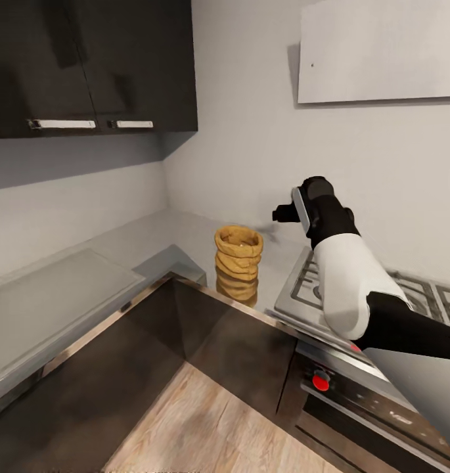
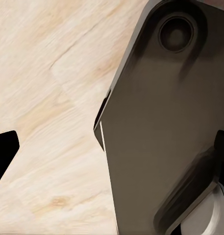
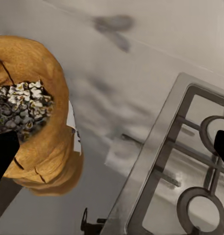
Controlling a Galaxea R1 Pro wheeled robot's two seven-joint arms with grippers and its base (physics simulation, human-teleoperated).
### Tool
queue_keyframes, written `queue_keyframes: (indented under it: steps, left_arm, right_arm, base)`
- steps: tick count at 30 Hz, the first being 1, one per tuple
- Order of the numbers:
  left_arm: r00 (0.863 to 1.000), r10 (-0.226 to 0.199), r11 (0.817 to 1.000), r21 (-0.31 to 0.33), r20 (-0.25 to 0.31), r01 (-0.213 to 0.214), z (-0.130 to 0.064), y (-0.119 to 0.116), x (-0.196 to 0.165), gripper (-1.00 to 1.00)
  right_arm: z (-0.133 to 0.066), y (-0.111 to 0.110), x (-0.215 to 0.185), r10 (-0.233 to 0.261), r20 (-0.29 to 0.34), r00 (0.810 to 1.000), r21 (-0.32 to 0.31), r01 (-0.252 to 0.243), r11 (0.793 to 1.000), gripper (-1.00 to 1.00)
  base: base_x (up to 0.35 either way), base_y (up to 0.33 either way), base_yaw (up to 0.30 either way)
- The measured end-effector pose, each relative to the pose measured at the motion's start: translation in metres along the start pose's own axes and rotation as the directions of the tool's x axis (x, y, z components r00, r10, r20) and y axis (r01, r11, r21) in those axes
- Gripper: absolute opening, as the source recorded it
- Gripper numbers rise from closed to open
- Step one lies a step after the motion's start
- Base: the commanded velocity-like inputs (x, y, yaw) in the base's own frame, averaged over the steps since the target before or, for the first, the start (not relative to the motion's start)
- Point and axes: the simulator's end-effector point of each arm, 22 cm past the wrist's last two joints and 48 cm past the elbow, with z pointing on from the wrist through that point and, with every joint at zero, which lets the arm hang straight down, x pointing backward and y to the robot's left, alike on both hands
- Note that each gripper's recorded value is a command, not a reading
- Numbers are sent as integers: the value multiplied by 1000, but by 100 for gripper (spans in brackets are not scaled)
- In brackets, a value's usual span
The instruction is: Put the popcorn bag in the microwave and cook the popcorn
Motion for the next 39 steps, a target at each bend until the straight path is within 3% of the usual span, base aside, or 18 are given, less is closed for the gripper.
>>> queue_keyframes:
  steps: [11, 24, 31, 39]
  left_arm:
    - [1000, 0, 1000, 0, 0, 0, 0, 0, 0, 100]
    - [1000, 0, 1000, 2, -1, 0, 0, -1, 1, 100]
    - [1000, 2, 1000, 3, 0, -2, 0, -1, 0, 100]
    - [1000, 2, 1000, 3, 0, -2, 0, -1, 0, 100]
  right_arm:
    - [0, 0, 0, -1, 0, 1000, 1, 1, 1000, 100]
    - [0, -2, -6, -10, 26, 1000, 10, 9, 1000, 100]
    - [-1, 0, -6, -8, 27, 1000, 0, 8, 1000, 100]
    - [21, 7, 20, -16, 40, 999, -13, 16, 1000, 100]
  base:
    - [0, 0, 243]
    - [2, 0, 7]
    - [228, -47, 0]
    - [211, -110, 0]
